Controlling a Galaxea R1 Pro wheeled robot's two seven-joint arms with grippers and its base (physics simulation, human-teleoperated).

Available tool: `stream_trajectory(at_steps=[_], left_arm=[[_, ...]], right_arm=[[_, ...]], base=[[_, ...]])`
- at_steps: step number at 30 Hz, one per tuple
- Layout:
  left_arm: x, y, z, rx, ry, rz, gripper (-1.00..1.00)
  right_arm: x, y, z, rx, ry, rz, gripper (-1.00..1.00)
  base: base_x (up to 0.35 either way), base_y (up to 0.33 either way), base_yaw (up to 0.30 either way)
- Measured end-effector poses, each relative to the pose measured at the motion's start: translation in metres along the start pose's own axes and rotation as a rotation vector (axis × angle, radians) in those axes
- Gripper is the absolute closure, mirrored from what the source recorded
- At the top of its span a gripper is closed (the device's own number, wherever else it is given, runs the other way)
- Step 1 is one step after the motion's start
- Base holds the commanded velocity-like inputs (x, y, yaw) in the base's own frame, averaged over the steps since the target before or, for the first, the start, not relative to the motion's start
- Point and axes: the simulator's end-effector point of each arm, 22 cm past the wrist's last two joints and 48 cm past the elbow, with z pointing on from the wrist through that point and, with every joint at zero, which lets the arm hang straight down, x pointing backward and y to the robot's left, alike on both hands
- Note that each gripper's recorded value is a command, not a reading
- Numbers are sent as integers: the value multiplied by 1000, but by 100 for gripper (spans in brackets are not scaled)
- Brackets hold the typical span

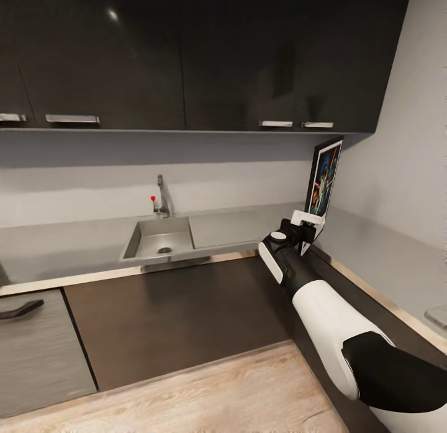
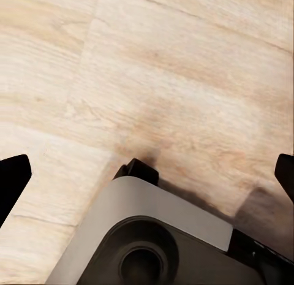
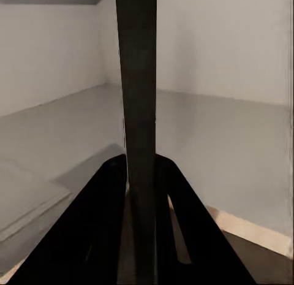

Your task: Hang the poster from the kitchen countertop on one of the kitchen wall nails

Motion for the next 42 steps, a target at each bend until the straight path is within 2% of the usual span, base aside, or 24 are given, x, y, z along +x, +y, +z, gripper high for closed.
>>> stream_trajectory(at_steps=[15, 22, 27, 30, 32, 35, 37, 40, 42], left_arm=[[-2, 2, 0, -2, -2, 1, -100], [-18, 26, 0, -31, -21, 12, -100], [-22, 32, -1, -38, -27, 16, -100], [-32, 43, -2, -45, -40, 23, -100], [-43, 46, -2, -7, -52, 31, -100], [-55, 49, -4, 33, -67, 42, -100], [-59, 50, -4, 39, -72, 40, -100], [-64, 51, -5, 45, -84, 29, -100], [-72, 51, -6, 49, -101, 28, -100]], right_arm=[[0, 4, 0, -17, 0, 1, 100], [0, 5, 0, -21, -1, 0, 100], [-1, 5, -1, -22, -2, 0, 100], [-4, 10, -5, -36, -19, -13, 100], [-16, 26, -17, -83, -72, -37, 100], [-47, 49, -39, -155, -155, -23, 100], [-53, 53, -44, -174, -169, -13, 100], [-54, 70, -54, -257, -179, -8, 100], [-37, 89, -71, -379, -167, -3, 100]], base=[[-339, 0, 0], [-330, 0, 0], [-110, 0, 0], [-25, 0, 0], [-9, 0, 0], [-4, 0, 0], [-1, 0, 0], [0, 0, 0], [0, 0, 0]])
